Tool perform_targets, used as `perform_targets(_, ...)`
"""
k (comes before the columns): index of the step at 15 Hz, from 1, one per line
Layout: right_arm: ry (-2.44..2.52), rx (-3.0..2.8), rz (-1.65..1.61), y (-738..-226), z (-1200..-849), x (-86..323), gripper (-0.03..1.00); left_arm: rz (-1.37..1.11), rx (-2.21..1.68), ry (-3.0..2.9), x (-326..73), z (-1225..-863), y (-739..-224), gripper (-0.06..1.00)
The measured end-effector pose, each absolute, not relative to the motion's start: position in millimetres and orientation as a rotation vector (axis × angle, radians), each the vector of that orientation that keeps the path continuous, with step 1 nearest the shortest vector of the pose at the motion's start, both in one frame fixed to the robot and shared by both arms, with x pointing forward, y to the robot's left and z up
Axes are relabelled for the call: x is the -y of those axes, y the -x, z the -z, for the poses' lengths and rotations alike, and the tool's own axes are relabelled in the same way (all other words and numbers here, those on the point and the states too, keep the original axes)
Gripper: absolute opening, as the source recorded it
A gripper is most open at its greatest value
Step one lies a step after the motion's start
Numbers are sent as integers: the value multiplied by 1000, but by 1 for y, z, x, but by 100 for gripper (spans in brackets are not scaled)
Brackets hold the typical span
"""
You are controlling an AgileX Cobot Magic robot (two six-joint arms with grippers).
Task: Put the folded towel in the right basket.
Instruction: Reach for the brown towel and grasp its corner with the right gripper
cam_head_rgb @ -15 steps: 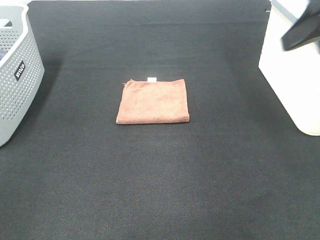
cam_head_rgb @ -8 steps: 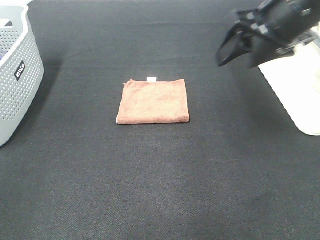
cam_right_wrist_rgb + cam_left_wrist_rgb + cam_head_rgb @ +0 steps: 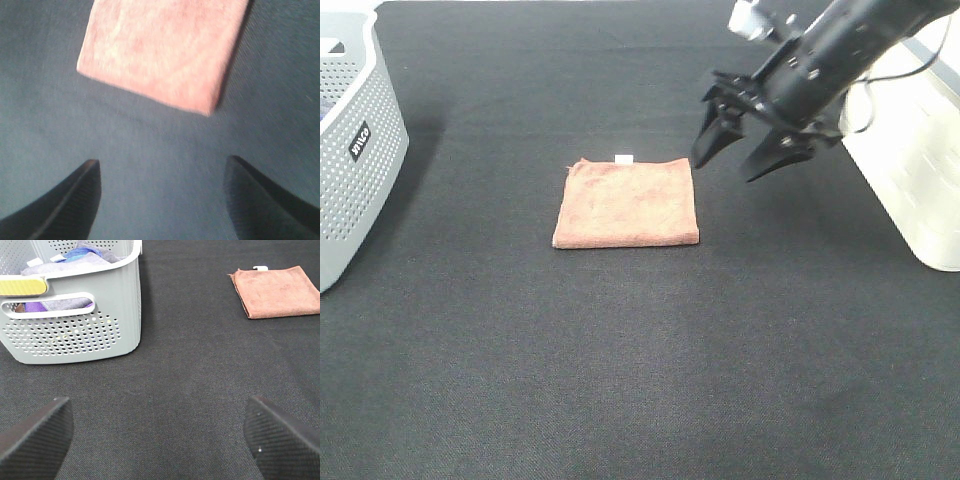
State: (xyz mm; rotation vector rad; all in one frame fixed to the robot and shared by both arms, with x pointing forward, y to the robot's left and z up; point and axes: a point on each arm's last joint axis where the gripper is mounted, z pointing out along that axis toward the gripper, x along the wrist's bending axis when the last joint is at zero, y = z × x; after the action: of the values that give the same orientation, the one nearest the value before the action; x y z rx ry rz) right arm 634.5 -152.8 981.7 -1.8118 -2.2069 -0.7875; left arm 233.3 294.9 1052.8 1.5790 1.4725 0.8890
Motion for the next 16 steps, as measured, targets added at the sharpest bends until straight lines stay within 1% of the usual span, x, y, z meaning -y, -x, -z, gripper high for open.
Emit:
perform_targets(2,1803,2171,763,-651,-963,146,66,-889,-1472,-1579,-295,-1053,-233,87)
perform_targets(3,1803,2171,763,-651,-963,146,66,-889,-1472,-1579,-295,-1053,-233,87)
perform_targets(4,1791,2146,746,-663,-949,142,66,-889,-1472,-1579,-295,-1053,-233,87)
perform_targets(8,1773,2126,727,-693,-914,132,66,-889,-1472,-1579,-295,-1053,-233,87)
perform_targets(12,1800,2102,764,-717,-896,131,68,-889,-1472,-1579,-295,-1053,-233,87)
perform_targets(16,1855,2073,759,-727,-881,147,69,-889,-1472,-1579,-295,-1053,-233,87)
